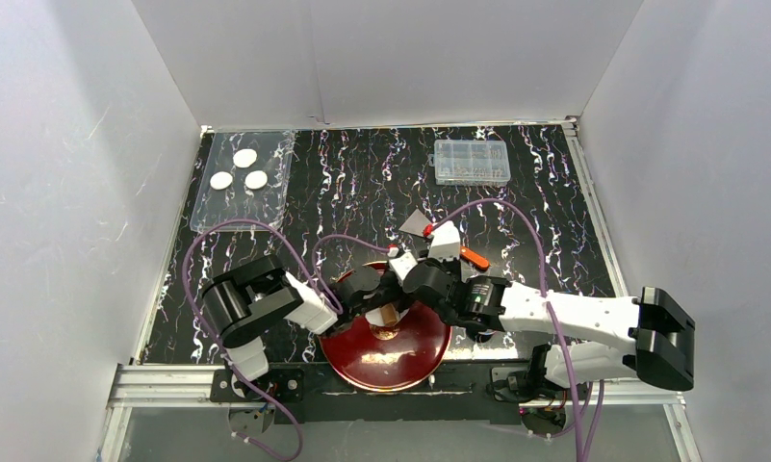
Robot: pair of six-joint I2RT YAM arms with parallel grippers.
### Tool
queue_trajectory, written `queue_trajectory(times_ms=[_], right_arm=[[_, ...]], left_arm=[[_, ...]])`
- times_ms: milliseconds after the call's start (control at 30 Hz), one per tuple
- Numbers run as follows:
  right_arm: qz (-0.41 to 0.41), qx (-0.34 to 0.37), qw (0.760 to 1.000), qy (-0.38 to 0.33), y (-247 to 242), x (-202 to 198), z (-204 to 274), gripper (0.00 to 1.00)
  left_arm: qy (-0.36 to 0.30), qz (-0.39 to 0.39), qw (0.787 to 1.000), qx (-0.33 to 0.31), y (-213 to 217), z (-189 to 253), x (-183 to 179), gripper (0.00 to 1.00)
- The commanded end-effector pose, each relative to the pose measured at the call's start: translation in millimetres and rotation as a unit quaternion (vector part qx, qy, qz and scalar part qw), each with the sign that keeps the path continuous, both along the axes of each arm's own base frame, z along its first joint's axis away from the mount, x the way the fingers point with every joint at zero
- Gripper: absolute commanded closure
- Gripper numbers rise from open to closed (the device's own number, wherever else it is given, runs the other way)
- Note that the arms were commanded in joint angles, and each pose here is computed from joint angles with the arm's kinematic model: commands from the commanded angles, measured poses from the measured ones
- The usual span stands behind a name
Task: Roll out the dumpling wrappers from the dough
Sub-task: Flatten out the dough on the work surface.
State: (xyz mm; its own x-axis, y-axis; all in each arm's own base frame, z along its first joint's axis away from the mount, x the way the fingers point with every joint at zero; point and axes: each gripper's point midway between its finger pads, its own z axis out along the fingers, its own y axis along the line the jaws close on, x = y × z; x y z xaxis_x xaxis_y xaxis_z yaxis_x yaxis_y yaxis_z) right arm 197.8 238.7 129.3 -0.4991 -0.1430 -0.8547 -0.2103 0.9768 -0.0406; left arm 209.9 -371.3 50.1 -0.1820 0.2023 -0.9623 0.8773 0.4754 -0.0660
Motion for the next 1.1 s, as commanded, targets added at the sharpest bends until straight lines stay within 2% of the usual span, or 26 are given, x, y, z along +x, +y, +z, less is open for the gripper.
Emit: queue_trajectory(times_ms=[0, 267, 833, 933, 1067], right_arm=[[0.25, 0.021, 0.954, 0.164, 88.2, -106.4, -52.2, 0.99], [0.269, 0.013, 0.948, 0.167, 101.0, -107.8, -55.8, 0.99], [0.302, 0.007, 0.942, 0.146, 123.5, -101.6, -47.9, 0.99], [0.307, 0.011, 0.942, 0.135, 128.2, -96.7, -38.7, 0.99], [0.298, 0.022, 0.948, 0.113, 126.0, -78.1, -18.2, 0.99]], left_arm=[[0.125, 0.092, 0.973, 0.17, 60.1, -96.4, -16.9, 1.0], [0.12, 0.111, 0.97, 0.179, 83.8, -96.6, -17.3, 1.0], [0.117, 0.137, 0.968, 0.177, 103.5, -88.2, -14.5, 1.0], [0.093, 0.127, 0.973, 0.167, 98.3, -74.4, -8.0, 1.0], [0.01, 0.097, 0.984, 0.151, 83.3, -35.4, 9.9, 1.0]])
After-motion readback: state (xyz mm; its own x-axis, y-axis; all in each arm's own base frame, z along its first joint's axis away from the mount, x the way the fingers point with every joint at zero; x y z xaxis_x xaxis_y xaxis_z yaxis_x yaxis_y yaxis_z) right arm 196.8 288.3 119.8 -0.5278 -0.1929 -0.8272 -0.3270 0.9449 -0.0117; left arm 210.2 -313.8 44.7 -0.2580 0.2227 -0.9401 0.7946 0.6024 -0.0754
